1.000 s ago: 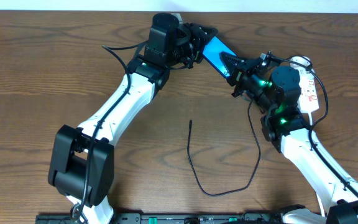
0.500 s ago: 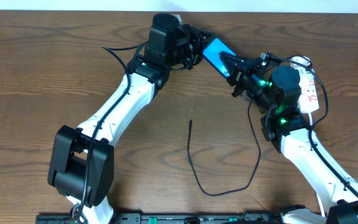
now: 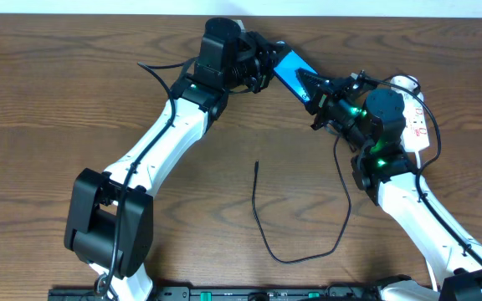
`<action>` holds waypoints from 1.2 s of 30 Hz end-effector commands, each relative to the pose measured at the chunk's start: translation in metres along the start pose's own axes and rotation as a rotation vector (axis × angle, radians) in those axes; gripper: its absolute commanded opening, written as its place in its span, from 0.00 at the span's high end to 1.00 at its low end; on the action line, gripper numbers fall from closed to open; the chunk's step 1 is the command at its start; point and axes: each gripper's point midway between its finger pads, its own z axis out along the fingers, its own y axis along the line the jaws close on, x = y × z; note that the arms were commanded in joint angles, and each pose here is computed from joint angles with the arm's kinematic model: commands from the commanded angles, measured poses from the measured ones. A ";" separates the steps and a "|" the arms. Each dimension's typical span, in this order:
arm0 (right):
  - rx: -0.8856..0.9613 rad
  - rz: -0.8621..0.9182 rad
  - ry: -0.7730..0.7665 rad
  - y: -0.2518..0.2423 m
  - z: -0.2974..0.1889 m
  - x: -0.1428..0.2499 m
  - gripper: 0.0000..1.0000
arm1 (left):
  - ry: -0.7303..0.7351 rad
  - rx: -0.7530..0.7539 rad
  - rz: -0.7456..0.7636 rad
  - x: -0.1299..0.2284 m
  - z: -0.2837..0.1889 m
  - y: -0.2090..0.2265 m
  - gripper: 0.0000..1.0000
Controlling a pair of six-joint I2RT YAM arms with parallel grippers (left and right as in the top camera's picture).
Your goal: Plug charger to phone and switch on socket
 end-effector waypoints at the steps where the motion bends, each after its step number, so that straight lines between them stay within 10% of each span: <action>1: -0.013 -0.070 0.060 0.008 0.001 0.017 0.99 | 0.002 0.031 0.046 0.005 -0.008 -0.017 0.93; 8: -0.014 -0.070 0.058 0.008 0.001 0.016 0.76 | 0.009 0.028 0.045 0.006 -0.008 -0.016 0.92; 13: -0.017 -0.070 0.045 0.009 0.001 0.014 0.23 | 0.009 0.025 0.043 0.007 -0.008 -0.016 0.93; 17: -0.021 -0.070 0.031 0.010 0.001 0.012 0.01 | 0.009 0.018 0.039 0.006 -0.008 -0.014 0.93; 36: -0.009 -0.064 0.024 0.007 0.001 0.010 0.01 | 0.047 -0.079 -0.138 -0.059 -0.059 0.022 0.93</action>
